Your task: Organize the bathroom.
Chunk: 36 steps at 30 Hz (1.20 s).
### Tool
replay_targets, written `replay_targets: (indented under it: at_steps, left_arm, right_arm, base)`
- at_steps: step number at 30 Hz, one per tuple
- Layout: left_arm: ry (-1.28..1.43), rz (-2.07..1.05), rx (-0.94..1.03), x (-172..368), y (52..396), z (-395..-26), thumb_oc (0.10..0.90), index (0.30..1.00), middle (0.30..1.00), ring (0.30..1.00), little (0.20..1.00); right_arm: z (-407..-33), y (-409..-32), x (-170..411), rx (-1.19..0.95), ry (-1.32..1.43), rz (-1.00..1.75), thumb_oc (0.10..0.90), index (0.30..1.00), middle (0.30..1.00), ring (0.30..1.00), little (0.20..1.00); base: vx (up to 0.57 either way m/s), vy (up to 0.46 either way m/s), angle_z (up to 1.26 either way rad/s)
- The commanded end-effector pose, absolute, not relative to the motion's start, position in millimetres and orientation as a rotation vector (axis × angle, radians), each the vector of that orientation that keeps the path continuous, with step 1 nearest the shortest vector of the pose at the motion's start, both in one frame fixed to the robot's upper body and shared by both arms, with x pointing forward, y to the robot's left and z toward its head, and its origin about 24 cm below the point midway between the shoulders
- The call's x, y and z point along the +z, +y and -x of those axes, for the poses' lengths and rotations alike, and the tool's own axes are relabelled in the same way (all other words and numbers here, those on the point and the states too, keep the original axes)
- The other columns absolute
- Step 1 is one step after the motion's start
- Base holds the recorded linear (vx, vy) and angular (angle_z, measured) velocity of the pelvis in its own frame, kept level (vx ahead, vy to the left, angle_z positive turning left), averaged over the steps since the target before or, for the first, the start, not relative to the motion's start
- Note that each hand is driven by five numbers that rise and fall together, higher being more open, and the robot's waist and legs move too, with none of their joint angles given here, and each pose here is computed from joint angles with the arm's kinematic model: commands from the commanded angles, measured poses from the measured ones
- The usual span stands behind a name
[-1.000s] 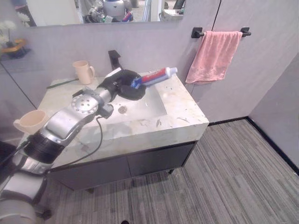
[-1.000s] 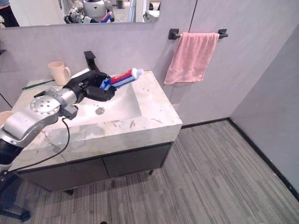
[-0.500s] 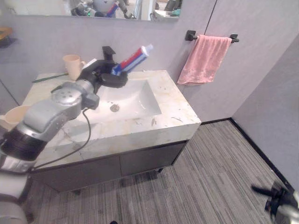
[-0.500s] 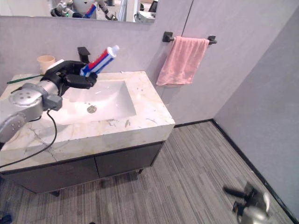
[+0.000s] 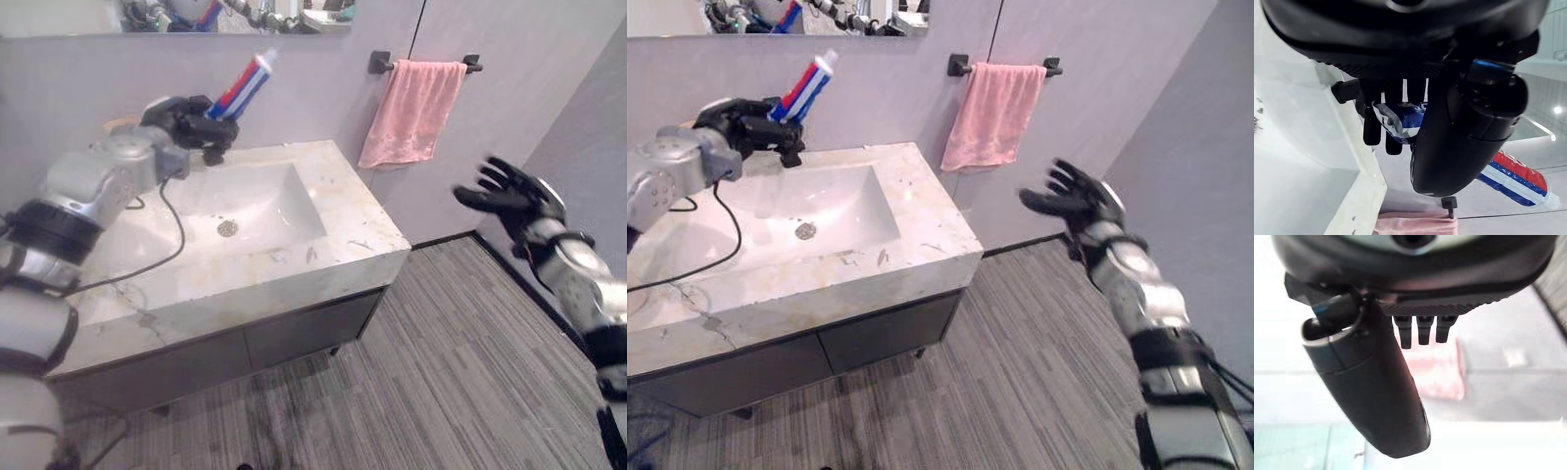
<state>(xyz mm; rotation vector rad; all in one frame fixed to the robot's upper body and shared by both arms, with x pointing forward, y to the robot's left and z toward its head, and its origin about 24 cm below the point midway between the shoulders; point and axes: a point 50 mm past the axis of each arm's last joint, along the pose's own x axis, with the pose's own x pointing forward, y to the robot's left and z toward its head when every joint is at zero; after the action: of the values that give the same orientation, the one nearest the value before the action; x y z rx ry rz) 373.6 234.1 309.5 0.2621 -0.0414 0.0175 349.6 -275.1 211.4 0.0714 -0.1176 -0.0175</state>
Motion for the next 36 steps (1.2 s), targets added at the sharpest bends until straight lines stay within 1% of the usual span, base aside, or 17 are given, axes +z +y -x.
replay_targets:
  at_steps: [1,3,4,5,8,12,22,28,29,36]
  left_arm:
    - [-0.456,-0.141,-0.035,407.4,217.5,-355.2,0.4,0.3,0.3,0.3,0.3]
    - [-0.452,-0.131,-0.048,408.6,208.5,-361.4,0.4,0.3,0.3,0.3,0.3]
    - [-0.452,-0.131,-0.048,408.6,208.5,-361.4,0.4,0.3,0.3,0.3,0.3]
    - [-0.449,-0.122,-0.058,408.4,201.3,-364.2,0.4,0.3,0.3,0.3,0.3]
    - [-0.447,-0.117,-0.078,406.6,192.9,-367.2,0.4,0.3,0.3,0.3,0.3]
    - [-0.458,-0.093,-0.094,406.4,185.9,-368.9,0.4,0.3,0.3,0.3,0.3]
    - [-0.499,-0.034,-0.119,405.6,168.7,-372.8,0.4,0.3,0.3,0.3,0.3]
    - [-0.472,-0.024,-0.14,399.0,156.8,-377.1,0.4,0.3,0.3,0.3,0.3]
    - [-0.44,-0.024,-0.153,393.7,151.3,-379.8,0.4,0.3,0.3,0.3,0.3]
    - [-0.395,-0.049,-0.159,381.2,151.6,-386.3,0.4,0.3,0.3,0.3,0.3]
  right_arm:
    - [-341.5,-277.6,306.4,0.068,-0.4,-0.09,0.8,0.9,0.9,0.9,0.9]
    - [-352.7,-258.5,335.2,0.13,-0.44,-0.131,0.8,0.9,0.9,0.9,0.9]
    - [-352.7,-258.5,335.2,0.13,-0.44,-0.131,0.8,0.9,0.9,0.9,0.9]
    - [-356.3,-246.2,352.6,0.172,-0.471,-0.169,0.8,0.9,0.9,0.9,0.9]
    - [-358.5,-227.3,376.3,0.228,-0.507,-0.229,0.8,0.9,0.9,0.9,0.9]
    - [-359.8,-212.0,388.0,0.28,-0.495,-0.296,0.8,0.9,0.9,0.9,0.9]
    - [-375.0,-176.8,374.8,0.407,-0.304,-0.483,0.8,0.9,0.9,0.9,0.9]
    - [-382.1,-155.9,363.0,0.477,-0.262,-0.49,0.8,0.9,0.9,0.9,0.9]
    - [-383.8,-145.8,361.2,0.495,-0.261,-0.483,0.8,0.9,0.9,0.9,0.9]
    - [-386.3,-135.8,361.8,0.483,-0.292,-0.444,0.8,0.9,0.9,0.9,0.9]
  base:
    - [0.01,0.05,-0.01]
    - [0.01,0.046,-0.02]
    - [0.01,0.054,0.02]
    - [0.01,0.035,0.05]
    - [0.01,0.034,0.08]
    - [0.02,0.032,0.04]
    - [0.01,0.028,-0.01]
    - [0.0,0.015,0.0]
    - [0.01,-0.002,0.04]
    - [0.01,-0.007,0.04]
